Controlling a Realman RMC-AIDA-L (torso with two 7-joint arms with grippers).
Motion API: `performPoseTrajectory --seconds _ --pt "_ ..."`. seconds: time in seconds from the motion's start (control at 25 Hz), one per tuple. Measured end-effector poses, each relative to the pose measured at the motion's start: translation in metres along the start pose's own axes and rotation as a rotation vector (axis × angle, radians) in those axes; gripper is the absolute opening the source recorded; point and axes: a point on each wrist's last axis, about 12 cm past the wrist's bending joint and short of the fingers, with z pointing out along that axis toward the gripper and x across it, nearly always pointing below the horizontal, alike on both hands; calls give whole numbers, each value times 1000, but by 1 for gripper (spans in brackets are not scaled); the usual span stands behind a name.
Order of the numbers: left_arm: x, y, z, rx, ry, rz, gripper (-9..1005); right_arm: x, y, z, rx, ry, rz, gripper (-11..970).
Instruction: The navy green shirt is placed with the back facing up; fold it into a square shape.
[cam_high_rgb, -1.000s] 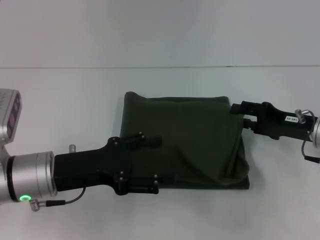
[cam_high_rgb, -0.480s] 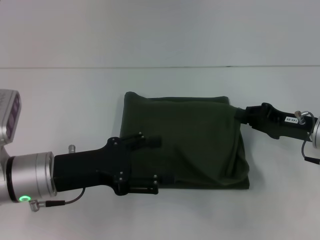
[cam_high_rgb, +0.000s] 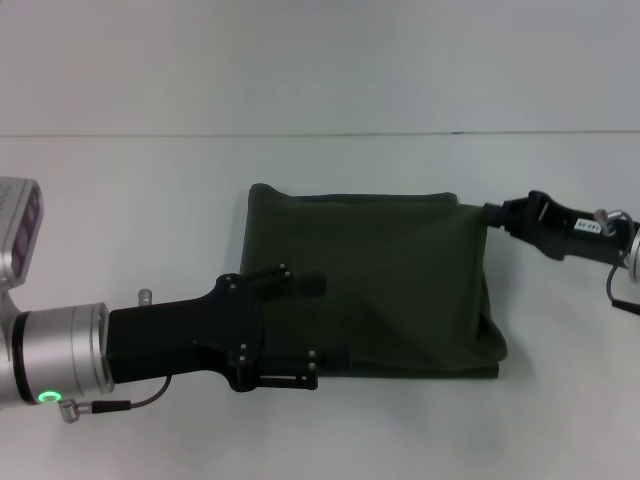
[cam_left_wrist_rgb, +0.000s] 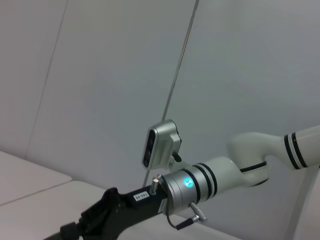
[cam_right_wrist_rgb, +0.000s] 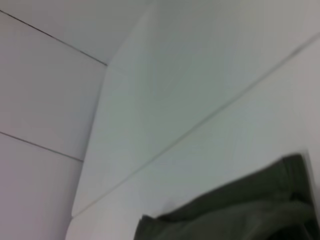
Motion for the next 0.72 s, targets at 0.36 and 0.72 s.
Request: performPoseTrajectory --seconds 0.36,0.72 --pt "-1 0 0 1 -1 1 950 -7 5 5 -8 -56 -86 21" --pt "-1 0 0 0 -4 -1 950 3 -9 5 66 -80 -45 43"
